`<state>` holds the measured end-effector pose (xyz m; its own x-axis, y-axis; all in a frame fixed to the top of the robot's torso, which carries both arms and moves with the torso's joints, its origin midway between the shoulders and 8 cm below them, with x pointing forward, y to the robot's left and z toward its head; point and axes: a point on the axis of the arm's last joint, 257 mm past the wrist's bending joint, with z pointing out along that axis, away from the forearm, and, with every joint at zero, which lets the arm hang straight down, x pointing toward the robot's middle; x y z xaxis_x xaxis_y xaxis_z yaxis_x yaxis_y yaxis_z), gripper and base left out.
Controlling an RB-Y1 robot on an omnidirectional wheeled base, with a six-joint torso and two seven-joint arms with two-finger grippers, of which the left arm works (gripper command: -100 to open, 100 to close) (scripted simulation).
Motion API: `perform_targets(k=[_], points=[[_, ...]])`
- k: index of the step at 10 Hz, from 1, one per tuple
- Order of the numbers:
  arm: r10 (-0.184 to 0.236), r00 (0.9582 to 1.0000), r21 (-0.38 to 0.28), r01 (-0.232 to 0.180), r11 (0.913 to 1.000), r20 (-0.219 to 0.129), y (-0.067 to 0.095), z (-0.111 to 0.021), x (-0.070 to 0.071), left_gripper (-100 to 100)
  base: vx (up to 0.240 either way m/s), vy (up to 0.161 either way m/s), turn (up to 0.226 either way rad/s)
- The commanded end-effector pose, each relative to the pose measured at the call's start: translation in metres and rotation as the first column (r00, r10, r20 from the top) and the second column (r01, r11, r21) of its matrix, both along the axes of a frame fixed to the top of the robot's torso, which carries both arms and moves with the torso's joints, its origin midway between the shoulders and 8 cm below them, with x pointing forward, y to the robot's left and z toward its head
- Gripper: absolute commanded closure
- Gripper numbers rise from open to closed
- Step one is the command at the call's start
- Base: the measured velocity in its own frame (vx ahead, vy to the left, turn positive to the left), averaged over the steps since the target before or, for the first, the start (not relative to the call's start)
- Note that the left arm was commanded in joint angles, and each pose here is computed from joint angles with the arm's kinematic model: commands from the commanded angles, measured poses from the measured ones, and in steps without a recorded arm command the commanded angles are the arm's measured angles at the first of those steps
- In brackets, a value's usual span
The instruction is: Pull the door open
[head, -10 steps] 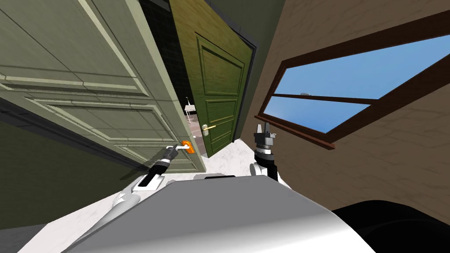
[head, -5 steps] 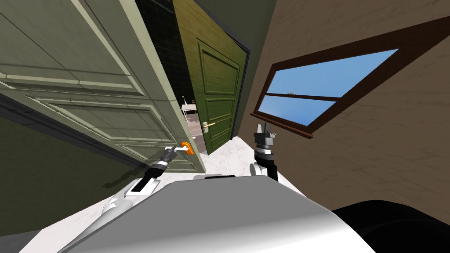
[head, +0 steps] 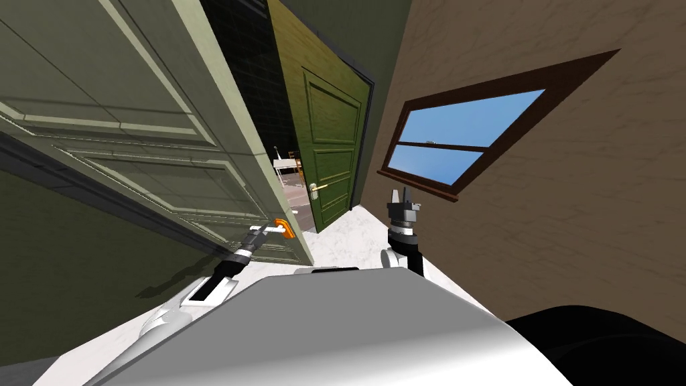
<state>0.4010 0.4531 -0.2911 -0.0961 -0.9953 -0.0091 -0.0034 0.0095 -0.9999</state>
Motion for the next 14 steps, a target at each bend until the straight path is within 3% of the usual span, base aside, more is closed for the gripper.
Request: perform_targets(k=[1, 9, 10, 14], points=[[-0.013, 0.9999, -0.001, 0.013, 0.9999, 0.001, -0.001, 0.000, -0.004, 100, -0.140, 0.082, -0.151], [-0.082, 0.9966, -0.009, 0.082, 0.9966, 0.003, -0.004, -0.001, -0.026, 100, -0.209, 0.085, -0.147], [-0.064, 0.9980, 0.000, 0.064, 0.9980, 0.004, 0.003, 0.000, -0.023, 100, -0.097, 0.047, -0.024], [-0.096, 0.9954, -0.003, 0.096, 0.9954, 0.003, 0.004, -0.001, -0.037, 100, -0.203, 0.098, -0.172]])
